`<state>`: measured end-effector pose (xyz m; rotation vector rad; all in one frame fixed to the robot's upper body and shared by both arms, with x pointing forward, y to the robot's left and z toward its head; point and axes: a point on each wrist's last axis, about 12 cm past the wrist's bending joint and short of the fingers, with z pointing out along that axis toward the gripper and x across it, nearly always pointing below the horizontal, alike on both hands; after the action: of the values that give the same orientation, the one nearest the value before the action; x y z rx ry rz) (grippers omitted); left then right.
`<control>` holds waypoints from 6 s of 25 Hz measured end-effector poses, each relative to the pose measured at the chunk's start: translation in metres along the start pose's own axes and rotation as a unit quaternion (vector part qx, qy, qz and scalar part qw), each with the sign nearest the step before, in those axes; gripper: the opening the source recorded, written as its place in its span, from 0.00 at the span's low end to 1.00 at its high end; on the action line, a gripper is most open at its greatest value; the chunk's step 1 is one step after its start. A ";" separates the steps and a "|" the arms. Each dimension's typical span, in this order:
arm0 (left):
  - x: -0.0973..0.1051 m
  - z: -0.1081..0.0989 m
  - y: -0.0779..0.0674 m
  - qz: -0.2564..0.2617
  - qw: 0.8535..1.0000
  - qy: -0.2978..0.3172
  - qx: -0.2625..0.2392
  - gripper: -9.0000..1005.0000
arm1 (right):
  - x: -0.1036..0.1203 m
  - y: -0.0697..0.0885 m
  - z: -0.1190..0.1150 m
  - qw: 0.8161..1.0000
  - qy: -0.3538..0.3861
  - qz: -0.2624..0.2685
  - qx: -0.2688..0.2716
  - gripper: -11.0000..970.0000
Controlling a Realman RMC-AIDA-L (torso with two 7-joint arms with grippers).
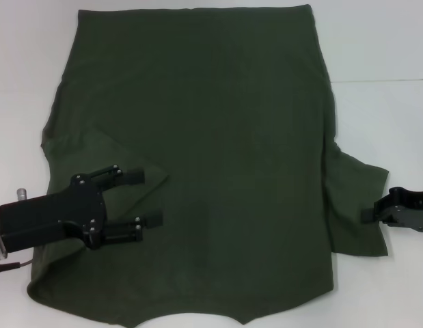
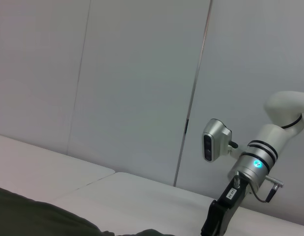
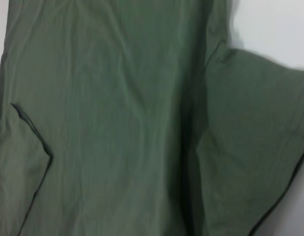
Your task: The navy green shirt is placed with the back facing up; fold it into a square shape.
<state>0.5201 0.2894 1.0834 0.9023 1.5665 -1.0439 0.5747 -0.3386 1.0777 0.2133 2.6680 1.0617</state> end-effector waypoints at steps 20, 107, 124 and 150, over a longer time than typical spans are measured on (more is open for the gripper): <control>-0.002 -0.002 0.002 -0.012 1.000 -0.007 -0.008 0.88 | -0.049 0.028 -0.058 0.993 -0.051 -0.111 -0.002 0.03; 0.012 -0.134 0.004 -0.579 0.786 0.109 -0.187 0.88 | -0.049 0.099 -0.011 0.962 0.041 -0.253 -0.093 0.95; 0.029 -0.119 0.016 -0.582 0.767 0.142 -0.230 0.88 | -0.048 0.097 -0.010 0.961 0.039 -0.259 -0.092 0.95; 0.033 -0.097 0.023 -0.589 0.757 0.164 -0.229 0.88 | -0.048 0.093 -0.010 0.962 0.029 -0.257 -0.089 0.95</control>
<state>0.5027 0.3899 1.0590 -0.4231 2.6297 -1.2199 0.6213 -0.2885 1.1578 -0.5237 2.4436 1.1242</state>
